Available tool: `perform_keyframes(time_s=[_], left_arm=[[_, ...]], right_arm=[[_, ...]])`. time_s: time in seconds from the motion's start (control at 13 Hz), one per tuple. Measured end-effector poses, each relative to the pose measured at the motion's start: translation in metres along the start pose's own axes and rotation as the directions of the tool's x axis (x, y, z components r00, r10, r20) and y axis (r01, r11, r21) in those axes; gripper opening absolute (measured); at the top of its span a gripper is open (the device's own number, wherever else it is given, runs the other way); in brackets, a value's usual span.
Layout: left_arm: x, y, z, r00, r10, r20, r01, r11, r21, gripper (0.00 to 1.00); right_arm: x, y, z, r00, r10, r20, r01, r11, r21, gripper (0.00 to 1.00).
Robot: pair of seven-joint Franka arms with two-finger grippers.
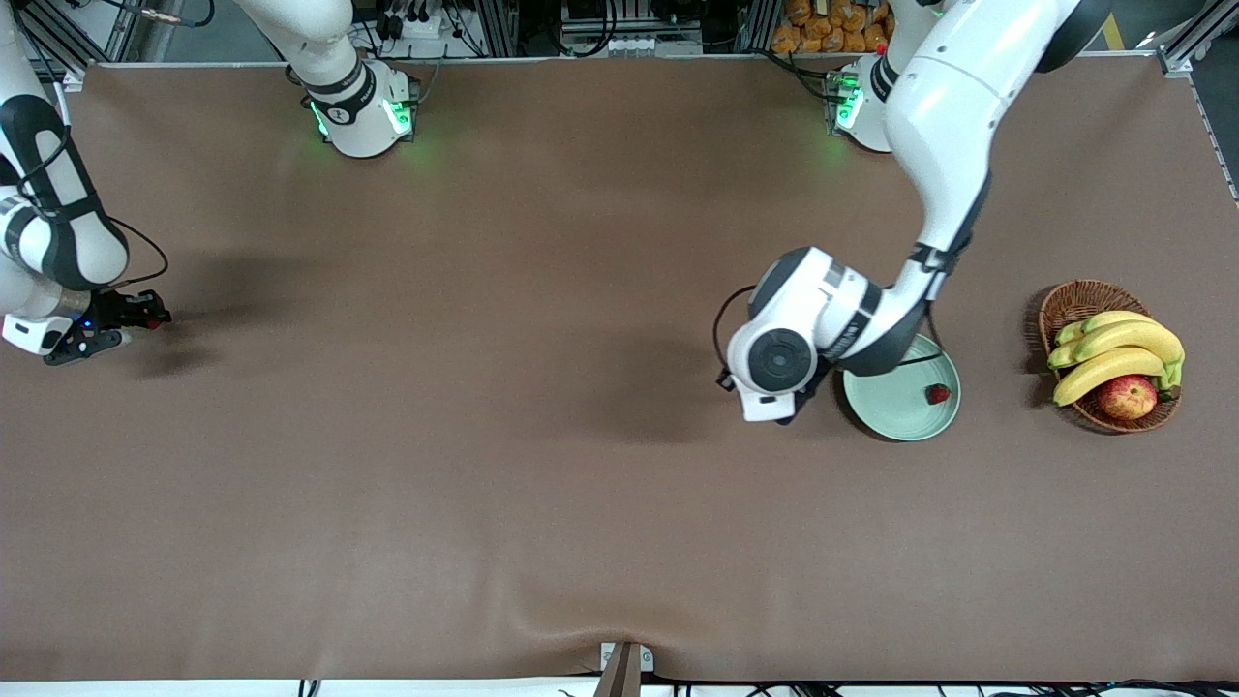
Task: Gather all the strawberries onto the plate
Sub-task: 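Open the left gripper over the plate while the right gripper lifts another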
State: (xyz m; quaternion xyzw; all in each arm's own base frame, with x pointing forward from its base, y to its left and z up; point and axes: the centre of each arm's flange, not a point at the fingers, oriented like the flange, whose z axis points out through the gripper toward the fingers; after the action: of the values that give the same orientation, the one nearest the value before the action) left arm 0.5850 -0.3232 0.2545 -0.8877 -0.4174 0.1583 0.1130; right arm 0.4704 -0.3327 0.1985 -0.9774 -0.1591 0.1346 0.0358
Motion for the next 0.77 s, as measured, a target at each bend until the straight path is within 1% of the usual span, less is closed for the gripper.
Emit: perform_keyframes(time_s=[0.08,0.15,0.31,0.38,0.46,0.61,0.77], left_arm=[[0.017,-0.008,-0.003,1.000,0.028,-0.002,-0.028,0.999,0.019,0.32],[0.038,-0.016,-0.003,0.998,0.058,-0.001,-0.058,0.998,0.036,0.32],[0.085,-0.033,-0.002,0.992,0.124,0.026,-0.125,0.991,0.046,0.32],[0.107,-0.043,-0.001,0.988,0.150,0.043,-0.152,0.987,0.050,0.32],[0.126,-0.052,0.001,0.984,0.173,0.050,-0.175,0.983,0.055,0.32],[0.141,-0.060,0.006,0.973,0.229,0.026,-0.230,0.969,0.086,0.32],[0.148,-0.064,0.009,0.960,0.281,0.007,-0.280,0.953,0.113,0.32]], right_arm=[[0.008,0.000,-0.019,1.000,-0.002,0.022,0.001,1.000,0.029,0.33],[0.022,-0.004,-0.037,1.000,-0.002,0.020,0.001,0.999,0.046,0.33],[0.056,-0.027,-0.057,1.000,0.023,0.004,-0.023,0.998,0.054,0.33],[0.075,-0.046,-0.061,0.998,0.057,-0.003,-0.057,0.997,0.058,0.33],[0.097,-0.069,-0.065,0.995,0.097,-0.014,-0.096,0.993,0.074,0.33],[0.139,-0.120,-0.077,0.983,0.182,-0.025,-0.178,0.976,0.122,0.33],[0.176,-0.174,-0.089,0.959,0.283,-0.020,-0.277,0.950,0.146,0.33]])
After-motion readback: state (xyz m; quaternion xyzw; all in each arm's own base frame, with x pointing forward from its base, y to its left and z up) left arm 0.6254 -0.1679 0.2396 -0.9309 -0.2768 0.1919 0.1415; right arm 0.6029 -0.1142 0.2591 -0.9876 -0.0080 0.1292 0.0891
